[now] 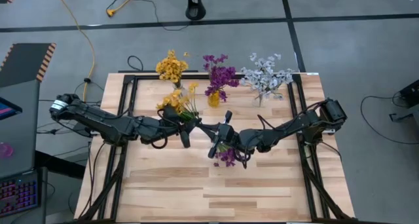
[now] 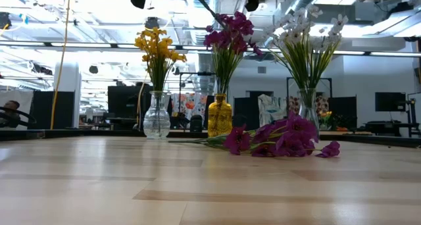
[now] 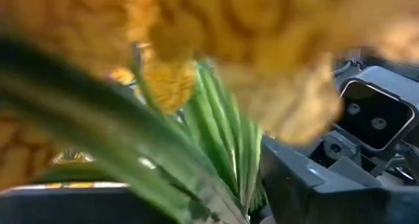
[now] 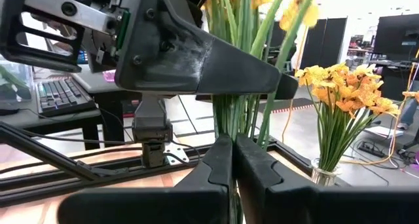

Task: Sort flowers into vase by color
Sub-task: Put the yellow flowers into the left transparent vase

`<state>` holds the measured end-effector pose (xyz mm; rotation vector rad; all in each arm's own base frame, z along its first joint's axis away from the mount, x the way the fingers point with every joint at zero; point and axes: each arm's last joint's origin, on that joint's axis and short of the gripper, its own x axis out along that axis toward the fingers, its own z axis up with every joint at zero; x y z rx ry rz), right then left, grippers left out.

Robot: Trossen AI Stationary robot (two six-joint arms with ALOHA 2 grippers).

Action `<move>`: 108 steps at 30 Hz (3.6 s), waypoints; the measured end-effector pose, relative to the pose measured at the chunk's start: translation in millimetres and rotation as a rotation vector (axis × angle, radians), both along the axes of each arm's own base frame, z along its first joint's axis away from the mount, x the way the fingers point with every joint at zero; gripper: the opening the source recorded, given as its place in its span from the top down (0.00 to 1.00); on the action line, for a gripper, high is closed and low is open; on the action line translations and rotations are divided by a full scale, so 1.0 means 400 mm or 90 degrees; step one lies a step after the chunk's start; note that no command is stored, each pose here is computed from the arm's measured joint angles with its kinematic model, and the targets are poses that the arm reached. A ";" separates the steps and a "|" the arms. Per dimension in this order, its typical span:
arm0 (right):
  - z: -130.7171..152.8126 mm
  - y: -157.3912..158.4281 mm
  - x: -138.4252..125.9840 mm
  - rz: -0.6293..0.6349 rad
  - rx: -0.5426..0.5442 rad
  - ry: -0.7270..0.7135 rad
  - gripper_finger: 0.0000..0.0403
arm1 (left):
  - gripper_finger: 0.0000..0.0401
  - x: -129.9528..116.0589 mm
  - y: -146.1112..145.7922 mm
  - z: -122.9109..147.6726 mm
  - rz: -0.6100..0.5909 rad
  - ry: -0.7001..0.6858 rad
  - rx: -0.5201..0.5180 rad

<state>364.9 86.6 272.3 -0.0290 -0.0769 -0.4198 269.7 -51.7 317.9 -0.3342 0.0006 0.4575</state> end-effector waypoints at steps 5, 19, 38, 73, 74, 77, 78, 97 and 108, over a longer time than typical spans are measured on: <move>0.000 -0.010 0.002 -0.006 0.001 0.001 0.90 | 0.82 0.000 0.000 0.000 0.002 0.000 0.000; 0.000 -0.006 0.004 0.036 -0.002 -0.001 0.79 | 0.98 -0.003 0.000 0.003 -0.005 0.022 0.052; -0.005 -0.004 0.004 0.040 -0.008 0.014 0.56 | 0.98 -0.129 0.080 0.068 0.161 0.155 0.226; -0.022 -0.005 0.005 0.039 -0.018 0.059 0.56 | 0.98 -0.187 0.313 -0.089 0.300 0.180 0.254; -0.022 -0.005 0.005 0.039 -0.018 0.059 0.56 | 0.98 -0.187 0.314 -0.092 0.301 0.191 0.254; -0.022 -0.005 0.005 0.039 -0.018 0.058 0.56 | 0.98 -0.189 0.316 -0.099 0.299 0.205 0.246; -0.022 -0.005 0.005 0.038 -0.018 0.059 0.56 | 0.98 -0.190 0.317 -0.101 0.299 0.208 0.242; -0.024 -0.005 0.005 0.038 -0.019 0.064 0.56 | 0.98 -0.207 0.322 -0.079 0.302 0.171 0.221; -0.024 -0.005 0.005 0.038 -0.019 0.063 0.56 | 0.98 -0.250 0.311 -0.052 0.332 0.151 0.219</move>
